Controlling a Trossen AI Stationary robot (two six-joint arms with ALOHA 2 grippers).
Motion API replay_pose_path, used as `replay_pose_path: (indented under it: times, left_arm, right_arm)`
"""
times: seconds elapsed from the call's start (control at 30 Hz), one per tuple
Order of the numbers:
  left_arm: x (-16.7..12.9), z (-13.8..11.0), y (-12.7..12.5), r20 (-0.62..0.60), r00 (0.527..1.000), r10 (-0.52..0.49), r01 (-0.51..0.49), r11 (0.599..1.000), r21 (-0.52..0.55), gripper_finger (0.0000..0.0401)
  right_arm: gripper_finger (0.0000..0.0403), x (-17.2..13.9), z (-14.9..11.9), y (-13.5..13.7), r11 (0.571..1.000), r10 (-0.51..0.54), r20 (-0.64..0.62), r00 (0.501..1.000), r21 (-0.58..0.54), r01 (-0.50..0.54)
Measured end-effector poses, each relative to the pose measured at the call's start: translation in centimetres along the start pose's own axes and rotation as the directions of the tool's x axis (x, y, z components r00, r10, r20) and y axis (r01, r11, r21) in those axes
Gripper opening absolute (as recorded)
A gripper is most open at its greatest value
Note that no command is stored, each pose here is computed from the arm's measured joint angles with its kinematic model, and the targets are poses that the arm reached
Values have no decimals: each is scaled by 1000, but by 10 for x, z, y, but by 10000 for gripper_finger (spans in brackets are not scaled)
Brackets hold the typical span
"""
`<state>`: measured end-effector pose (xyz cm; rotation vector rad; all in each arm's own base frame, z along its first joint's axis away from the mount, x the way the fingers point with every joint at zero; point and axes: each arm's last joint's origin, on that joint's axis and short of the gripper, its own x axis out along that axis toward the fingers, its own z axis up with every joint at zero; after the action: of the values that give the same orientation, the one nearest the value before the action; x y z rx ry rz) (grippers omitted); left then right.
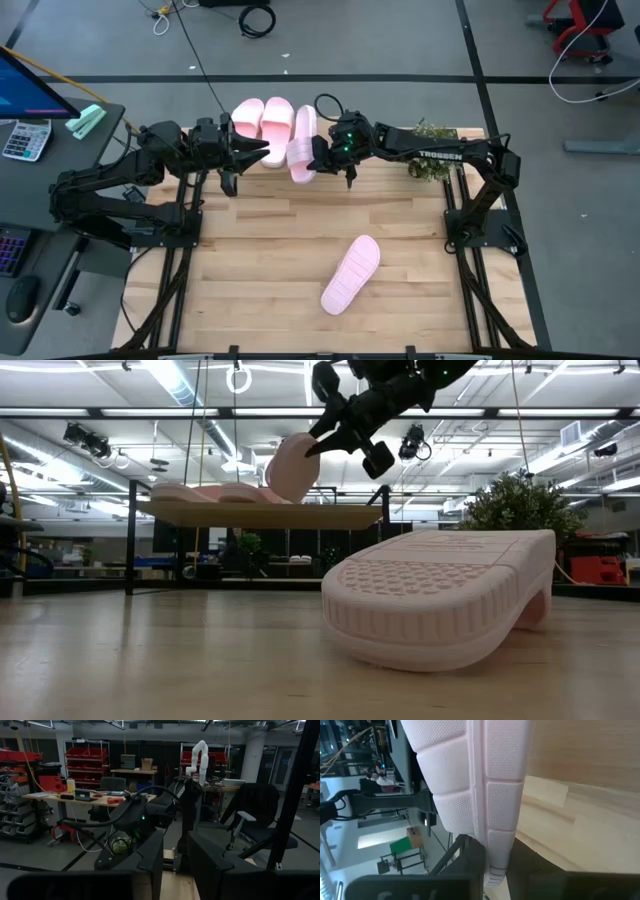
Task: Pick and place slides into the shelf
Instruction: Put the pink slides on the shelf
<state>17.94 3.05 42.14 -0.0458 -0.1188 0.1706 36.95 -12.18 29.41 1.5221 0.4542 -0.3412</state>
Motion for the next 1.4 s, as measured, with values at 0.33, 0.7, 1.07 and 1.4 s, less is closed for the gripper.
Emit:
replay_pose_path:
  times: [0.33,0.7,1.07,1.4]
  left_arm:
    - [0,0,0,0,1000,0,0,1000,0,94]
    - [0,0,0,0,1000,0,0,1000,-1,88]
    - [0,0,0,0,1000,0,0,1000,-1,93]
    - [0,0,0,0,1000,0,0,1000,-1,98]
  right_arm:
    - [51,1,1,0,1000,6,8,1000,25,-7]
    - [51,7,2,-2,999,22,-27,999,43,-20]
    - [51,7,2,0,997,41,-25,999,60,-39]
    - [51,19,4,-5,996,45,-56,997,74,-40]
